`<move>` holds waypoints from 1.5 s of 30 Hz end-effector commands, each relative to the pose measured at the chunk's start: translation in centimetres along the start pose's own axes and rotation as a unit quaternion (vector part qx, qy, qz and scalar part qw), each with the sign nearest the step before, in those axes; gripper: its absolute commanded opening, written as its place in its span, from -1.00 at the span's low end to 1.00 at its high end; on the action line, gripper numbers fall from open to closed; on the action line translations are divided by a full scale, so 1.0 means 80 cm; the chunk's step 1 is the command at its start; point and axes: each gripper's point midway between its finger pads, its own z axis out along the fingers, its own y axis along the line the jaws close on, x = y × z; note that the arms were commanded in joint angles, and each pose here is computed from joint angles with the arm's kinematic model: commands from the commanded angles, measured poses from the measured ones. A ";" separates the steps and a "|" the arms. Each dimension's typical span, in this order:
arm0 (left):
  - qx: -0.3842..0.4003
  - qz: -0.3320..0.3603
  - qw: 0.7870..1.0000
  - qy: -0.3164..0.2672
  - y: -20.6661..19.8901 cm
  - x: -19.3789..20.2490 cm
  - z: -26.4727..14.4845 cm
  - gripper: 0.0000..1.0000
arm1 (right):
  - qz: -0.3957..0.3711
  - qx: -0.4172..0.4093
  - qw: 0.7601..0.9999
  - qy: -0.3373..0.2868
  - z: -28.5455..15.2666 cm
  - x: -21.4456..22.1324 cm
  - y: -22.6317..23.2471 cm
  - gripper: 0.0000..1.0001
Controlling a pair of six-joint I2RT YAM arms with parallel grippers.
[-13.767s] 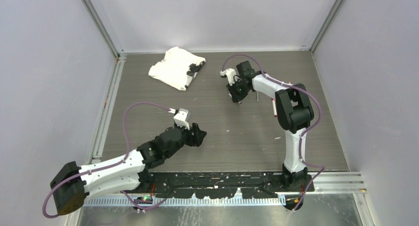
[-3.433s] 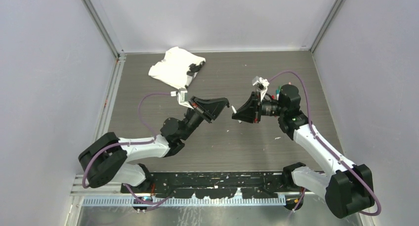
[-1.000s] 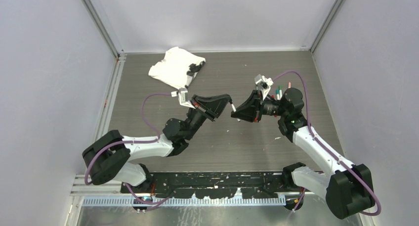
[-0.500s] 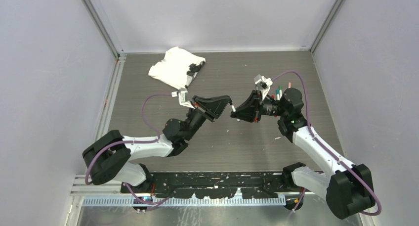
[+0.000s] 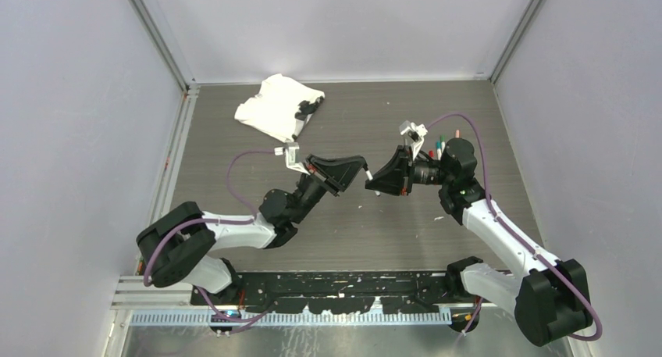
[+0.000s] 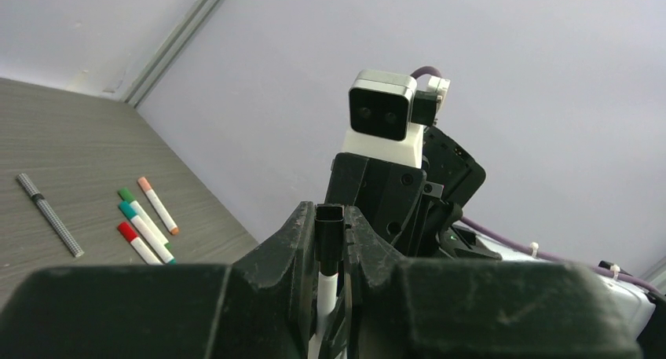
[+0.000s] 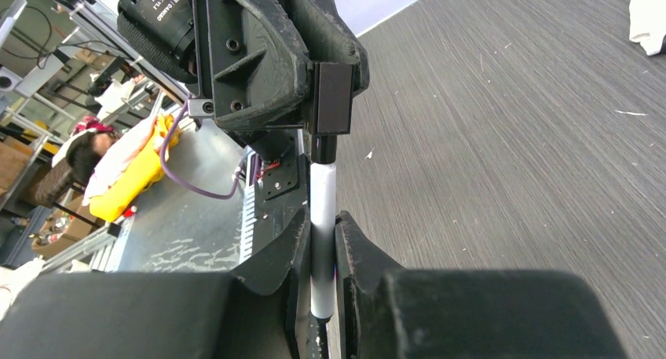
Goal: Insert the pens into the pen caps
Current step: Insert the pen cap onto the pen, then press the pen cap onto the pen.
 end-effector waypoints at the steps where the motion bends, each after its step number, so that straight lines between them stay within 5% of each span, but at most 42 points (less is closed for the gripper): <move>1: 0.036 0.016 0.998 0.046 -0.015 0.023 -0.018 -0.96 | -0.065 0.010 0.998 -0.021 -0.002 -0.027 0.002 -0.98; 25: -0.079 0.053 0.995 0.041 0.007 -0.024 -0.043 0.54 | -0.078 -0.030 0.997 0.001 -0.003 -0.017 0.017 -0.98; 38: -0.043 0.085 0.992 0.080 -0.027 -0.025 0.002 0.62 | -0.077 -0.032 0.997 0.005 -0.004 -0.014 0.017 -0.98; 45: -0.045 0.073 0.993 0.084 -0.021 -0.013 0.021 0.31 | -0.077 -0.033 0.996 0.005 -0.004 -0.015 0.018 -0.98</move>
